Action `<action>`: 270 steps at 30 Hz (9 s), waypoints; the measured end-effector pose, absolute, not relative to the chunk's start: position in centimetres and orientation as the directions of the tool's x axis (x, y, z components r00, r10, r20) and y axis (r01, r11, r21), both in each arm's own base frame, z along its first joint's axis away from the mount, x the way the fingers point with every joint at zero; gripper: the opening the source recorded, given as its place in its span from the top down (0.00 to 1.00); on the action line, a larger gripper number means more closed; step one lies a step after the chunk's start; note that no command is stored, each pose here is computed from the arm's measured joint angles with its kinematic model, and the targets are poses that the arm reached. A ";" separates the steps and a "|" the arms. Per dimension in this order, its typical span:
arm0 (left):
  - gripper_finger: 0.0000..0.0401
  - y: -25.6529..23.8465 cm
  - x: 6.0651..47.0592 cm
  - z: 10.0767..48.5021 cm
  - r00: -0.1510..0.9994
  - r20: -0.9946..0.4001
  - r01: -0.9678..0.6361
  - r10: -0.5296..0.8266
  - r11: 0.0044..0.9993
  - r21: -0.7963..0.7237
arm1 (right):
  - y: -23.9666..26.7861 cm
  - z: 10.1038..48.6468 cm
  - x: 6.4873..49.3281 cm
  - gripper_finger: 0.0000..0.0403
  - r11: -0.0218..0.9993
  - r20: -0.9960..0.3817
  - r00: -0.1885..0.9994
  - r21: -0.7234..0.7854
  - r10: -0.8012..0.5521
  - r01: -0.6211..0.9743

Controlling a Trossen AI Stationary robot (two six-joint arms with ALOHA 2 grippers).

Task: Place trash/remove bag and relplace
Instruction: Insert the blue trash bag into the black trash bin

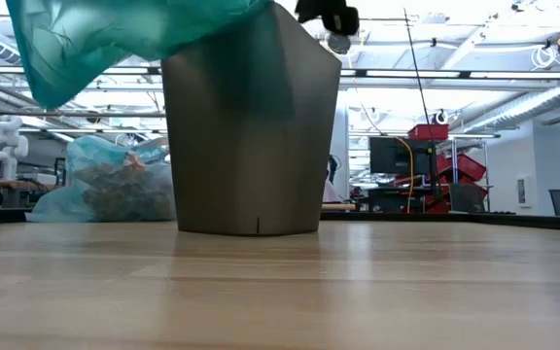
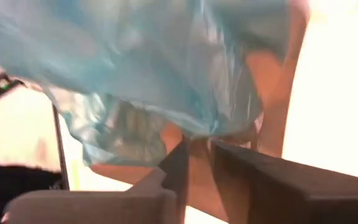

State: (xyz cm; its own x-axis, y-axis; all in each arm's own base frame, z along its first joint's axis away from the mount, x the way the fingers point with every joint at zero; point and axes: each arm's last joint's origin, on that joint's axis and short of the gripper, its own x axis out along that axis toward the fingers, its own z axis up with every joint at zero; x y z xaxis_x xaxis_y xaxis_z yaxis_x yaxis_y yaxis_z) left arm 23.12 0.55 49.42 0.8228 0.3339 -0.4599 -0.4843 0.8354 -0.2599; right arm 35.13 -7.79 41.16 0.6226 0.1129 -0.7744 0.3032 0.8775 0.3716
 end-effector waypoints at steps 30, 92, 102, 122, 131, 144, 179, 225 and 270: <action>1.00 -0.1 23.9 50.3 0.916 -0.388 -0.237 0.098 0.915 -0.327 | -15.2 35.6 40.6 0.97 0.841 -0.522 0.703 0.498 0.484 -0.210; 1.00 9.6 35.6 42.0 0.789 -0.570 -0.410 0.229 0.887 -0.212 | -7.7 52.0 23.1 1.00 0.895 -0.420 0.898 0.339 -0.132 0.290; 1.00 12.2 35.9 39.6 0.742 -0.619 -0.473 0.259 0.855 -0.210 | -7.6 52.0 23.2 1.00 0.904 -0.413 0.902 0.328 -0.124 0.275; 1.00 15.3 36.8 35.2 0.727 -0.650 -0.503 0.222 0.816 -0.284 | -7.6 52.3 23.3 1.00 0.917 -0.392 0.911 0.304 -0.126 0.257; 1.00 15.8 36.7 34.7 0.726 -0.648 -0.517 0.231 0.805 -0.293 | -7.6 52.4 23.4 1.00 0.925 -0.374 0.919 0.289 -0.128 0.247; 0.67 16.7 36.3 39.0 0.824 -0.534 -0.416 0.190 0.842 -0.342 | -7.6 52.6 23.5 0.79 0.950 -0.356 0.929 0.244 -0.099 0.195; 0.54 18.6 34.5 40.5 0.828 -0.531 -0.425 0.180 0.819 -0.385 | -4.2 49.6 27.5 0.54 0.978 -0.495 0.844 0.063 0.206 -0.201; 0.54 21.7 32.1 41.1 0.875 -0.476 -0.341 0.086 0.807 -0.482 | 0.7 31.5 39.5 1.00 0.987 -0.601 0.788 0.155 0.133 -0.048; 0.54 19.4 31.0 42.4 0.866 -0.499 -0.318 0.042 0.816 -0.483 | 0.0 40.0 32.7 1.00 0.957 -0.706 0.705 0.244 0.063 0.159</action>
State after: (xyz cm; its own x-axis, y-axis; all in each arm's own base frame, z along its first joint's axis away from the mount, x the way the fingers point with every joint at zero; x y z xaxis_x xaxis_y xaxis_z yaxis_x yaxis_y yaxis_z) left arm 31.04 19.37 42.40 0.8658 0.0420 -0.4986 -0.3179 0.8158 -0.4832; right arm 32.71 0.02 40.03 0.7054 0.0625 -0.7061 0.1592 0.9567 0.2438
